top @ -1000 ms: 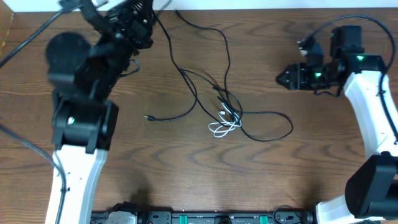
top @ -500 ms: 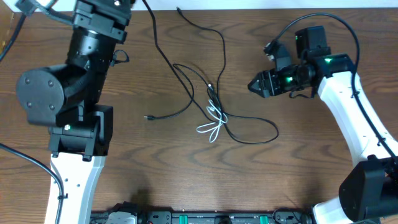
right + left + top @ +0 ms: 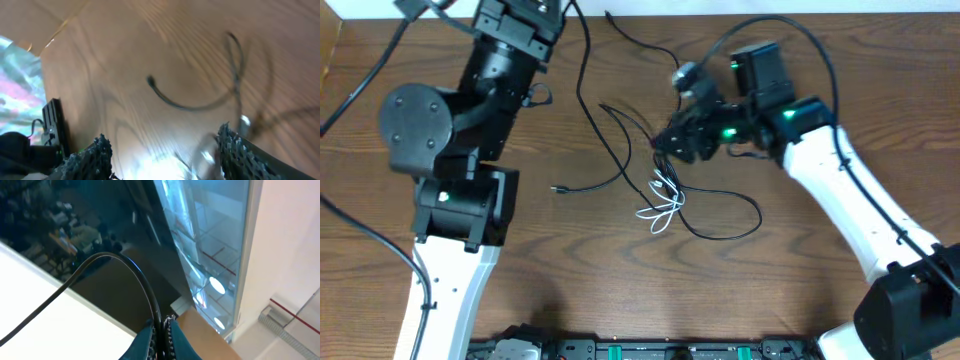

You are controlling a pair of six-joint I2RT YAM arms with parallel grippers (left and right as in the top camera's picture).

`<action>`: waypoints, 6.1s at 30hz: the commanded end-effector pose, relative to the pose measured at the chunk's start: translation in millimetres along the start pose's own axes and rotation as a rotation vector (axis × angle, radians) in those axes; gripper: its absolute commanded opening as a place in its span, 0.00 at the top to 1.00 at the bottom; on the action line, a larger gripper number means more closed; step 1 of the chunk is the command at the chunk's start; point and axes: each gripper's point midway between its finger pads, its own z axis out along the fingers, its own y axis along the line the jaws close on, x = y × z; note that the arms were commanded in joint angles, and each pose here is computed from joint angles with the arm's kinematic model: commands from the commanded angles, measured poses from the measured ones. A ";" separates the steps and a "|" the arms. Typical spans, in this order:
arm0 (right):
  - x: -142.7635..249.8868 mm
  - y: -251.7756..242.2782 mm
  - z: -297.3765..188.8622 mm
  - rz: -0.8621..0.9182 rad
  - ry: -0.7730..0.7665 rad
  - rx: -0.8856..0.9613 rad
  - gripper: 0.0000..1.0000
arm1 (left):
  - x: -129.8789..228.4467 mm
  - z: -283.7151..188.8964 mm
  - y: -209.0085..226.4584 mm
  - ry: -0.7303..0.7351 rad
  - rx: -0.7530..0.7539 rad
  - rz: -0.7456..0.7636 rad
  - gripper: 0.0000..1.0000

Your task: Untangle cables

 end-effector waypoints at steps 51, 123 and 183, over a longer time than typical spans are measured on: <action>8.5 97.8 91.8 0.009 0.058 -0.287 0.39 | 41.0 10.7 89.0 0.159 -0.276 0.093 0.92; -10.9 -70.1 -264.7 0.449 -0.461 0.677 0.99 | 37.2 -138.3 268.6 0.429 -1.212 0.444 0.92; 38.8 -102.3 -221.2 0.601 -0.234 0.633 0.99 | -275.0 -398.4 371.4 -0.317 -2.031 0.234 0.92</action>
